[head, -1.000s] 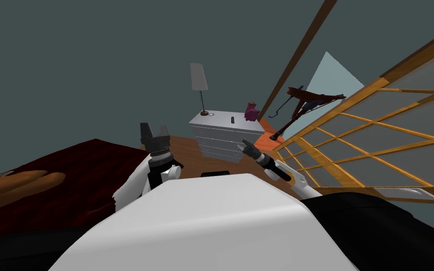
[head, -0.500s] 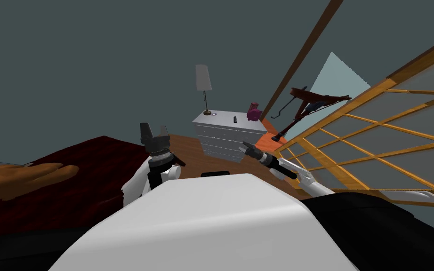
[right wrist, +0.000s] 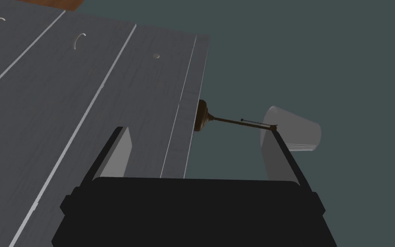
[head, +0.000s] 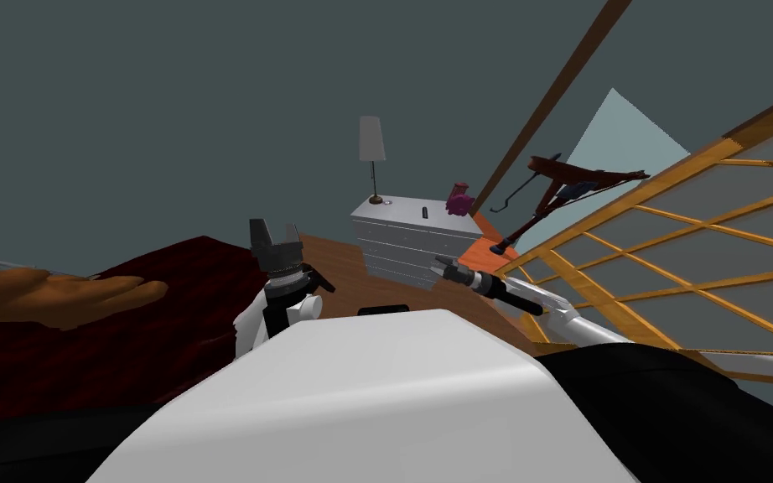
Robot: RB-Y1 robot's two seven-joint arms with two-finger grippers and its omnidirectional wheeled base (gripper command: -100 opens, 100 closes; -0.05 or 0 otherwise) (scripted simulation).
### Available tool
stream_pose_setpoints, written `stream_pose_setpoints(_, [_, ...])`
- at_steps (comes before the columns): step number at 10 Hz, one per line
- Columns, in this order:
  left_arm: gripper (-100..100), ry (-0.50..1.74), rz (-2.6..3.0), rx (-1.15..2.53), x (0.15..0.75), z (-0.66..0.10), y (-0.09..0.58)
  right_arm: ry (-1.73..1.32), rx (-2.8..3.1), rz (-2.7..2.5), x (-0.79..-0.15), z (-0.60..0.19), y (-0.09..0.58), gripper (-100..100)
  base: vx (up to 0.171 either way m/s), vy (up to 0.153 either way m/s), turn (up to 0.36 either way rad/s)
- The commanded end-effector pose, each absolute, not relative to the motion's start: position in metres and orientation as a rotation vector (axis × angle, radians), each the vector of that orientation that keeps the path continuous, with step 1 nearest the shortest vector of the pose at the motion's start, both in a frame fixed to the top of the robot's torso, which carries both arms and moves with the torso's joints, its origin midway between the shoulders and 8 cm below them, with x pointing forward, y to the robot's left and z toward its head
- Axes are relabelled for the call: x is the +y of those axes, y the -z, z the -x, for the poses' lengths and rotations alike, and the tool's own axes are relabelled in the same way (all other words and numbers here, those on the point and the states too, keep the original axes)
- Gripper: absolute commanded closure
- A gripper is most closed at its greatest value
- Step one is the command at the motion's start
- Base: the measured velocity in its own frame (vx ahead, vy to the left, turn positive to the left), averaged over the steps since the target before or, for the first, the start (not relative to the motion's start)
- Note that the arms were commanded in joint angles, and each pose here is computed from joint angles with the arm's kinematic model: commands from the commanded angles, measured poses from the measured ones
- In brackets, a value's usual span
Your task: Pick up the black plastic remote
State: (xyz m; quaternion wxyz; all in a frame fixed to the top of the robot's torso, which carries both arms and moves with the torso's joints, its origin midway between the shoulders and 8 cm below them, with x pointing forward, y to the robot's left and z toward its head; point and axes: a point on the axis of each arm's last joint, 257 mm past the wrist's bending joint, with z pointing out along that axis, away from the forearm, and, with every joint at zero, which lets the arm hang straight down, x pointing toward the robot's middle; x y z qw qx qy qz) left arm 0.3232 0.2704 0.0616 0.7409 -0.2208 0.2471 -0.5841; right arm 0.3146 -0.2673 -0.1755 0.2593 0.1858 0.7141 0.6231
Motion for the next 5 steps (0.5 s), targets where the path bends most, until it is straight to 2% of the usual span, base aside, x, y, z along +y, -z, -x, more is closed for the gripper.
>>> stream_pose_setpoints(1, [0,1.281,0.484,0.542,0.27,-0.323,-0.062,-1.668,1.974,-0.494,-0.271,-0.313,0.178,-100,-0.024,0.024,-0.001])
stream_pose_setpoints(2, [0,1.281,0.484,0.542,0.27,-0.323,-0.062,-1.653,2.034,-0.546,-0.285,-0.309,0.189,-100,-0.032,0.05,0.169])
stream_pose_setpoints(4, [0,1.281,0.484,0.542,0.27,-0.323,-0.062,-1.621,2.079,-0.52,-0.289,-0.309,0.189,-100,-0.027,0.038,0.022])
stream_pose_setpoints(5, [0,1.281,0.484,0.542,0.27,-0.323,-0.062,-1.598,2.139,-0.576,-0.304,-0.304,0.199,-100,-0.041,0.043,0.149])
